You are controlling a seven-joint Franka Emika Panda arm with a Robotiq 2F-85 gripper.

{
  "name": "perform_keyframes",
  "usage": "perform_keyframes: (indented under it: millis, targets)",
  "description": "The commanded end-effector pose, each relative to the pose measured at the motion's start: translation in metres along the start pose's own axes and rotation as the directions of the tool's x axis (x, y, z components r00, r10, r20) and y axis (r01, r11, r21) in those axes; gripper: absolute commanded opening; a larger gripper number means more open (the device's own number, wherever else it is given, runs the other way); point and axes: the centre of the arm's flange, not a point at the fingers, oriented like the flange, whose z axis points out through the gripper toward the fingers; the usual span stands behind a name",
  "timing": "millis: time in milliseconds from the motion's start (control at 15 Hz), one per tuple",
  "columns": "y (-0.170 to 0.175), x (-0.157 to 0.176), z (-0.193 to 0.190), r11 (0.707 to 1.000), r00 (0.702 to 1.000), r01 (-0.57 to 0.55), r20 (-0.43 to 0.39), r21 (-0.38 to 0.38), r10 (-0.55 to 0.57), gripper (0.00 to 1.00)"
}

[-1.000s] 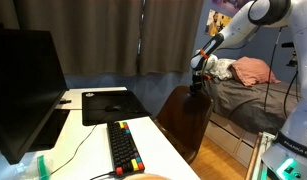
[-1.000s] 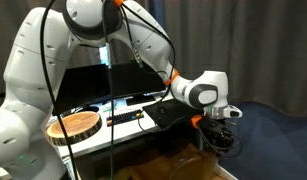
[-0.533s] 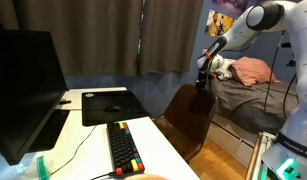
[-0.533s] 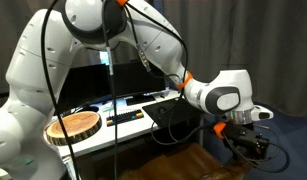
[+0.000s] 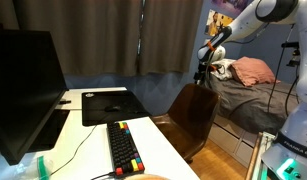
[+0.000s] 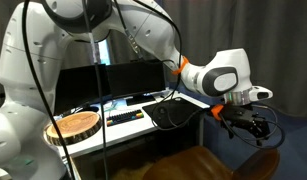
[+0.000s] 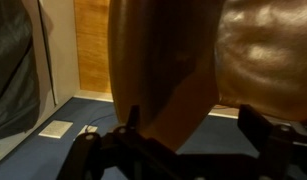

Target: Pull the chair away from the table

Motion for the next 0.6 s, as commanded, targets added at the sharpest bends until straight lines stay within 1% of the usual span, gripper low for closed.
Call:
perform_keyframes:
  millis: [0, 67, 267, 400, 533]
  targets:
    - [-0.037, -0.028, -0.03, 0.994, 0.994, -0.059, 0.1, 0.094, 0.05, 1.0]
    - [-0.05, -0.037, -0.035, 0.992, 0.99, -0.08, 0.125, 0.101, 0.067, 1.0]
    - [-0.099, -0.065, -0.053, 0.991, 0.988, -0.058, 0.148, 0.124, 0.039, 1.0]
    - [-0.13, -0.08, -0.062, 0.989, 0.988, -0.031, 0.154, 0.147, 0.008, 1.0]
    - [-0.152, -0.096, -0.071, 0.986, 0.991, 0.002, 0.131, 0.165, -0.024, 1.0]
